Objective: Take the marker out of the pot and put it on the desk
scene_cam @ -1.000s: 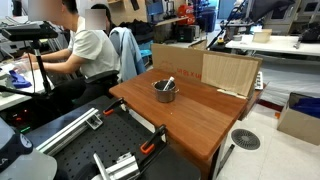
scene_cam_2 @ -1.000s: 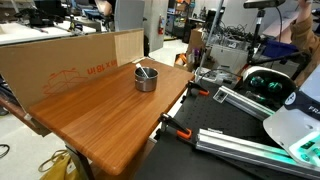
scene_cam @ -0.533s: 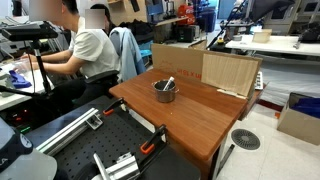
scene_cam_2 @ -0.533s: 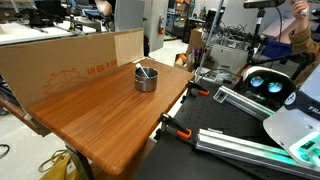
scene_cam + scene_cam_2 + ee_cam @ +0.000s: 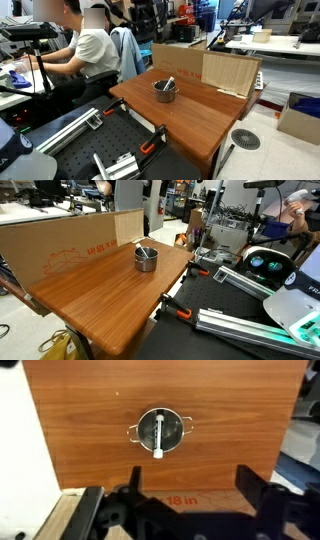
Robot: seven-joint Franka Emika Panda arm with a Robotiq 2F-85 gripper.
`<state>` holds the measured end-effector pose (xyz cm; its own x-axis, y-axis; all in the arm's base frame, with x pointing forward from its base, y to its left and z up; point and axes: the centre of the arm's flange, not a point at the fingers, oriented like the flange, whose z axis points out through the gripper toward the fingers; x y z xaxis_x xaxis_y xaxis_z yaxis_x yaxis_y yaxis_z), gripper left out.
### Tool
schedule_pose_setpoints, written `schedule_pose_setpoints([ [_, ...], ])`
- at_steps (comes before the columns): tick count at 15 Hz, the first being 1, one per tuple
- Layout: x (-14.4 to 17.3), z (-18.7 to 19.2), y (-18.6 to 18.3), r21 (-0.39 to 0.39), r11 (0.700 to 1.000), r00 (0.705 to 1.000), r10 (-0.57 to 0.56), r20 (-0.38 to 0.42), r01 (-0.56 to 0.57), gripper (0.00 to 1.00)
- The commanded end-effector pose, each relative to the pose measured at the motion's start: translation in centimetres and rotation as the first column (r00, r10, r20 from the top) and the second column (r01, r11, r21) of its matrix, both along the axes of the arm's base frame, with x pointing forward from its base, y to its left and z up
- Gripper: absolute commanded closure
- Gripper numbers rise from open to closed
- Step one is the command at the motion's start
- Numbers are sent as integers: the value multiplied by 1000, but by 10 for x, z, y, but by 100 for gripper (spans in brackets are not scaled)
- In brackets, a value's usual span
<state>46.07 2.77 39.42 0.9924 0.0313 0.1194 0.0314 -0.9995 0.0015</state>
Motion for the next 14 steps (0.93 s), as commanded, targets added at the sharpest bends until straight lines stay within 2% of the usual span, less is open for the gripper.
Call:
schedule_pose_setpoints([
  [1,7,-33,-11,66,998,1000,-3,-1,3,0],
  [7,19,-84,-22,80,997,998,-9,-67,14,0],
  [14,39,-122,-28,87,996,993,-6,-118,17,0],
])
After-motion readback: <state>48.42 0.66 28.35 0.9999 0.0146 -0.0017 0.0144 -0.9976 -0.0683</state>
